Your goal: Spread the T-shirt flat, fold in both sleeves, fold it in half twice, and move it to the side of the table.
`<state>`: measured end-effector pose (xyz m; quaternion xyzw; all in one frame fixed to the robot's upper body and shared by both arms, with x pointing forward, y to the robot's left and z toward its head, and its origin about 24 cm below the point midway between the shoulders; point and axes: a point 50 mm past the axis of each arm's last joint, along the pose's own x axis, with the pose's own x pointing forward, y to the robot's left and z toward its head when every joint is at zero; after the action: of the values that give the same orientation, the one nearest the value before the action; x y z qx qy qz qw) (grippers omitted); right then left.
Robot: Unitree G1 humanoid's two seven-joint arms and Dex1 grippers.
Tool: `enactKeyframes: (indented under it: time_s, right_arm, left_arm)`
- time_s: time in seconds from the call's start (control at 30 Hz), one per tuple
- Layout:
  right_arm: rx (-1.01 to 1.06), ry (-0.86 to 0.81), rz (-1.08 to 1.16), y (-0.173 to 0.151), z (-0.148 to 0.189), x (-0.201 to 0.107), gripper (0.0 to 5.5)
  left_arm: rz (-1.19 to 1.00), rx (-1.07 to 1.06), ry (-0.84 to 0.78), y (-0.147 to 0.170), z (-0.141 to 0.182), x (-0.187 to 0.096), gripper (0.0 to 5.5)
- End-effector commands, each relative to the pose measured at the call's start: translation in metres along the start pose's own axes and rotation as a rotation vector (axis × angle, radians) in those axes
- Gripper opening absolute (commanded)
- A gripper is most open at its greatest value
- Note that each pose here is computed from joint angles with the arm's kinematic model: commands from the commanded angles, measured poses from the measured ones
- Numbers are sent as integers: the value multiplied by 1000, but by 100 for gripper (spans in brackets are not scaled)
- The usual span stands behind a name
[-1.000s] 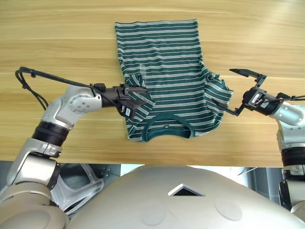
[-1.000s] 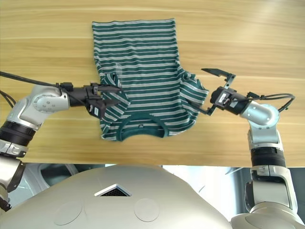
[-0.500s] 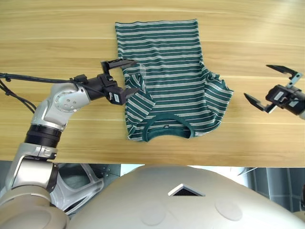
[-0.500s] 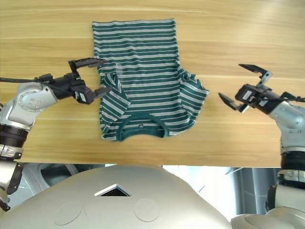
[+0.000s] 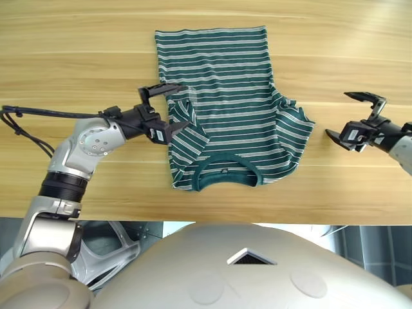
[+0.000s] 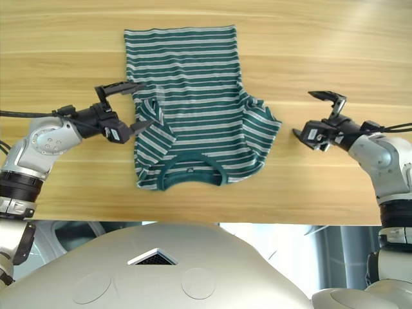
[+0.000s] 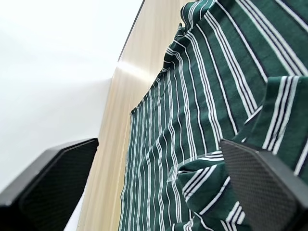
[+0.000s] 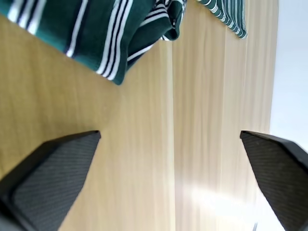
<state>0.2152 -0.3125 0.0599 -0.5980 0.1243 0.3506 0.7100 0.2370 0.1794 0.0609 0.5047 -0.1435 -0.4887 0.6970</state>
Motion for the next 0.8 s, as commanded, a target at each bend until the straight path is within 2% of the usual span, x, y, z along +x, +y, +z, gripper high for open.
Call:
enactKeyframes:
  time_s: [0.03, 0.67, 0.8]
  right_arm:
    - [-14, -4, 89, 15, 5, 10, 540]
    - [-15, -94, 151, 25, 28, 29, 540]
    - [-8, -89, 172, 28, 27, 29, 471]
  left_arm:
    - [-2, 15, -4, 1, 0, 2, 468]
    - [-6, 21, -10, 0, 2, 2, 468]
    - [-6, 24, -9, 0, 2, 2, 471]
